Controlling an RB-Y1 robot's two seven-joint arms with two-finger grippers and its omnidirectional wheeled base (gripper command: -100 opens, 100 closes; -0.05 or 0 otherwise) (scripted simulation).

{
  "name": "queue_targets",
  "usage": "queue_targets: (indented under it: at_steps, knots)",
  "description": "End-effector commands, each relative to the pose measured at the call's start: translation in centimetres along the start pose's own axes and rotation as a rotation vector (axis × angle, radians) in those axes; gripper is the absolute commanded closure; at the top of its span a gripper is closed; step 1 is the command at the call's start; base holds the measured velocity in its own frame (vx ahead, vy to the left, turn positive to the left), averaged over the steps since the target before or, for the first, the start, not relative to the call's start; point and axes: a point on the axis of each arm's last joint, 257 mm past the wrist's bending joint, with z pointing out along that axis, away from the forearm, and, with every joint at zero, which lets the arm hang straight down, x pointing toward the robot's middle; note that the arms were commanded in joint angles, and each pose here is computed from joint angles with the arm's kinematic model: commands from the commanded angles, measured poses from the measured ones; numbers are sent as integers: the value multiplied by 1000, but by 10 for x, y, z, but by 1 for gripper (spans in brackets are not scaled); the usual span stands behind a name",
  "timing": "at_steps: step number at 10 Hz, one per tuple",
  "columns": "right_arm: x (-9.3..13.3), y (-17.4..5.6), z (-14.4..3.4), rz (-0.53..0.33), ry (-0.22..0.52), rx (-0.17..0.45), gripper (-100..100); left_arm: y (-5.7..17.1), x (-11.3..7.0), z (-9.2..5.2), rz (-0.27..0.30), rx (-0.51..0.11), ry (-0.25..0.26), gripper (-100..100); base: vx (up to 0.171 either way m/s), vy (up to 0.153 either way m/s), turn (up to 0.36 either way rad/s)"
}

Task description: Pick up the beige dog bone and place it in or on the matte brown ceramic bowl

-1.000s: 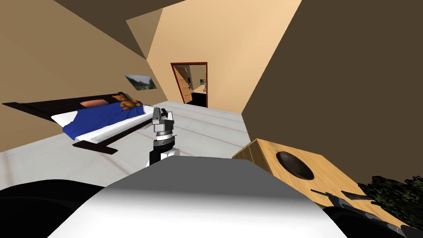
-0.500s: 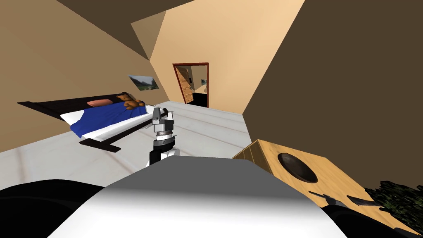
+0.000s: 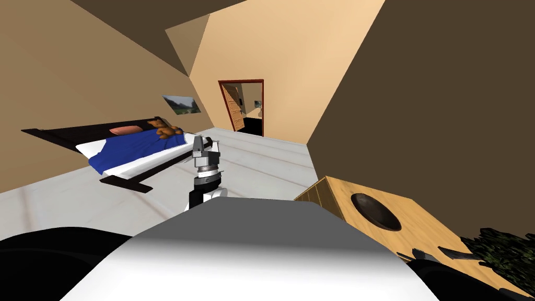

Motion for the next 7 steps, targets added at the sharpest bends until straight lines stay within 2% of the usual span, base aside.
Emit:
queue_targets:
  at_steps: [1,2,4,5,6,7]
  knots:
    - [0,0,0,0,0,0,0,0,0,0,0,0,0,0,0,0,0]
    - [0,-5,-7,-9,-2,-3,100,0,0,0,0,0,0,0,-1,1,-62]
    - [1,-7,-8,-11,-2,-3,100,0,0,0,0,0,0,0,-2,1,-44]
    - [1,-7,-9,-11,-3,-4,0,0,0,0,0,0,0,0,0,0,0]
    - [-11,-2,-7,2,-39,-19,100,0,0,0,0,0,0,0,37,75,16]
    - [-16,-1,-7,6,-54,-22,100,0,0,0,0,0,0,0,66,128,9]
